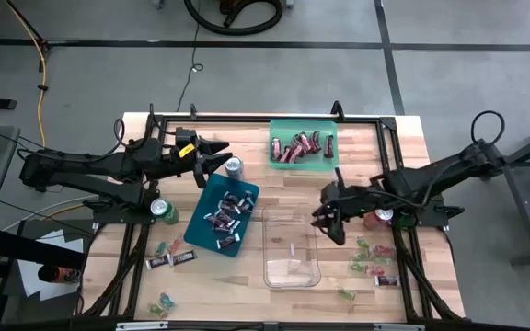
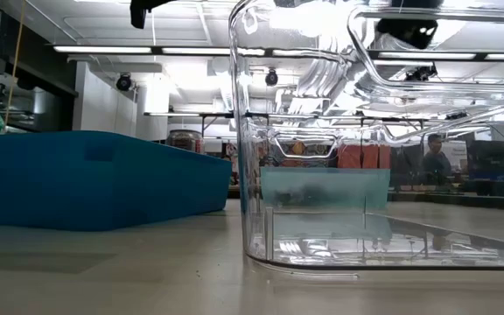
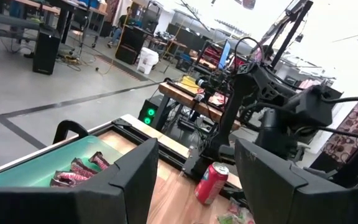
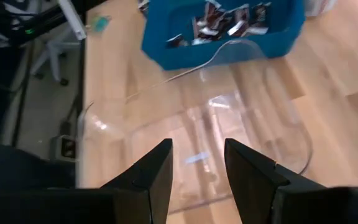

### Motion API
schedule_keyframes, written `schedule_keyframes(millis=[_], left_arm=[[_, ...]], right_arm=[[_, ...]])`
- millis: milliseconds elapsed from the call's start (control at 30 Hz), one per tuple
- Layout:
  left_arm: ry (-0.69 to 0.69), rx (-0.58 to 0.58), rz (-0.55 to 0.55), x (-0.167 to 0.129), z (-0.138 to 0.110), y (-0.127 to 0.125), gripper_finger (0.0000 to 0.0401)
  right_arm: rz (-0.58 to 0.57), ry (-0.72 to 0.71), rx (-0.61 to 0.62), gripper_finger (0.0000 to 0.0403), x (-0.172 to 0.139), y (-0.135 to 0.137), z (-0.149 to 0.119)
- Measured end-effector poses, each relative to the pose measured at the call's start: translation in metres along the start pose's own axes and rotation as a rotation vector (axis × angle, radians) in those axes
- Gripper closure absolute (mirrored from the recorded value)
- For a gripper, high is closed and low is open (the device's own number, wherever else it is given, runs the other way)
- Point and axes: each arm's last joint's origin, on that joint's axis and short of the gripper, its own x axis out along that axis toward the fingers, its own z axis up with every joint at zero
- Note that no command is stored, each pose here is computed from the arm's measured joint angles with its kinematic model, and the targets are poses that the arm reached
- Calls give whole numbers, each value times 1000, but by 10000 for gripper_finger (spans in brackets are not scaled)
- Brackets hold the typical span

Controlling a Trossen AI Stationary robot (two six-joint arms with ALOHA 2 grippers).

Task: Sort candy
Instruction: Put the chocolate bar into the blue bin

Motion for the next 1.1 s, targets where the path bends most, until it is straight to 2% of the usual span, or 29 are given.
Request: schedule_keyframes(millis=[300, 467, 567, 667, 867, 1033, 1100], left_arm=[[0, 0, 0, 0, 0, 0, 201], [0, 0, 0, 0, 0, 0, 201], [0, -2, 0, 0, 0, 0, 201], [-2, -43, -1, 0, 0, 0, 201], [-1, -148, -1, 0, 0, 0, 201], [13, -174, 6, 4, -3, 0, 201], [17, -221, 1, 7, -5, 0, 201]], right_arm=[[64, 38, 0, 265, -4, 12, -11], [187, 157, 124, 265, -5, 15, -14], [220, 236, 198, 265, -5, 16, -18], [208, 256, 235, 265, -6, 17, -21], [134, 180, 220, 265, -6, 18, -21], [128, 172, 204, 265, -6, 18, -21], [128, 171, 202, 265, -6, 18, -21]])
